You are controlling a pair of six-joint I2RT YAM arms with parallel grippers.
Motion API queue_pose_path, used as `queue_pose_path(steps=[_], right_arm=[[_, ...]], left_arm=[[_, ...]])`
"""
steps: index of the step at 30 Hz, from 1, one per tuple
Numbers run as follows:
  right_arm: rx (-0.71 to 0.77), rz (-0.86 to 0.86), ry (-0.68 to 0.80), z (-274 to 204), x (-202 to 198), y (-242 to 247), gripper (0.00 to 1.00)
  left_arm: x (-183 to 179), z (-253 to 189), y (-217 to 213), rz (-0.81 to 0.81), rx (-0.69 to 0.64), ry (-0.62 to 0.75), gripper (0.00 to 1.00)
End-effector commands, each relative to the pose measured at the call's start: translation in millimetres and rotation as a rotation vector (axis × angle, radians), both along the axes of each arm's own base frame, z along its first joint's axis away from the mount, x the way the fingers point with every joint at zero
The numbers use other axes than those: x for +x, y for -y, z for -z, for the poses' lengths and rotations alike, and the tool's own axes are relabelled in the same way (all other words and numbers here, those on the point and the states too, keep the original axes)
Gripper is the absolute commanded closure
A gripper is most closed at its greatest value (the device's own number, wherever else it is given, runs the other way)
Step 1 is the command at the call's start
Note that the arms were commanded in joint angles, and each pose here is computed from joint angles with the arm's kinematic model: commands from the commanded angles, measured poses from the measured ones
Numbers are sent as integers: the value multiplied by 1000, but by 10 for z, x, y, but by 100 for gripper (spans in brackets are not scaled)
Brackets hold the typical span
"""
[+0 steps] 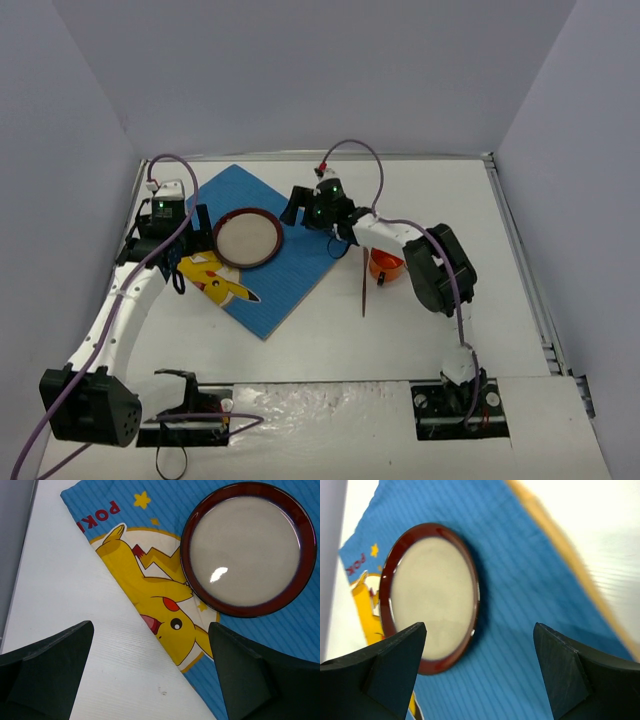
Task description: Set the dinner table for one person
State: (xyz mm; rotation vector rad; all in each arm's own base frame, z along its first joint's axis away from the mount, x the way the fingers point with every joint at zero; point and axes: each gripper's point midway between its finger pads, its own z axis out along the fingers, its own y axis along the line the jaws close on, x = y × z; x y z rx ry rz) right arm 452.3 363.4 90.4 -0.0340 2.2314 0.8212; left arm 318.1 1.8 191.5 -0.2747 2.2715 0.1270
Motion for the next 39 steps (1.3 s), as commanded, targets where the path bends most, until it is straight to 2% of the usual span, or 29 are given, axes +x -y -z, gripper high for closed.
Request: queue_pose_path(steps=[1, 4, 5, 6, 13, 20, 28, 39], right_arm=[[-293, 149, 210, -907, 5, 772, 15], [-444, 252, 198, -929, -161, 1258, 15], [-445, 265, 217, -1070, -240, 1355, 16], [-467, 270, 201, -1010, -334, 1474, 17], [-462, 297, 127, -929, -861, 1840, 21], [-471, 415, 14, -583, -1101, 2347, 26], [-502, 492, -72, -310, -1141, 2761, 34], [-460, 421, -135, 9, -970, 2647, 61]], left_arm=[[39, -213, -48, -24, -3, 77, 3], [44, -208, -50, -24, -5, 75, 3], [43, -212, -47, -23, -6, 76, 3], [45, -213, -47, -23, -6, 77, 3], [49, -209, -30, -15, -17, 74, 3], [65, -188, -3, -8, -29, 68, 3], [75, -159, 10, -4, -33, 58, 3], [68, -165, 3, -6, -30, 61, 3]])
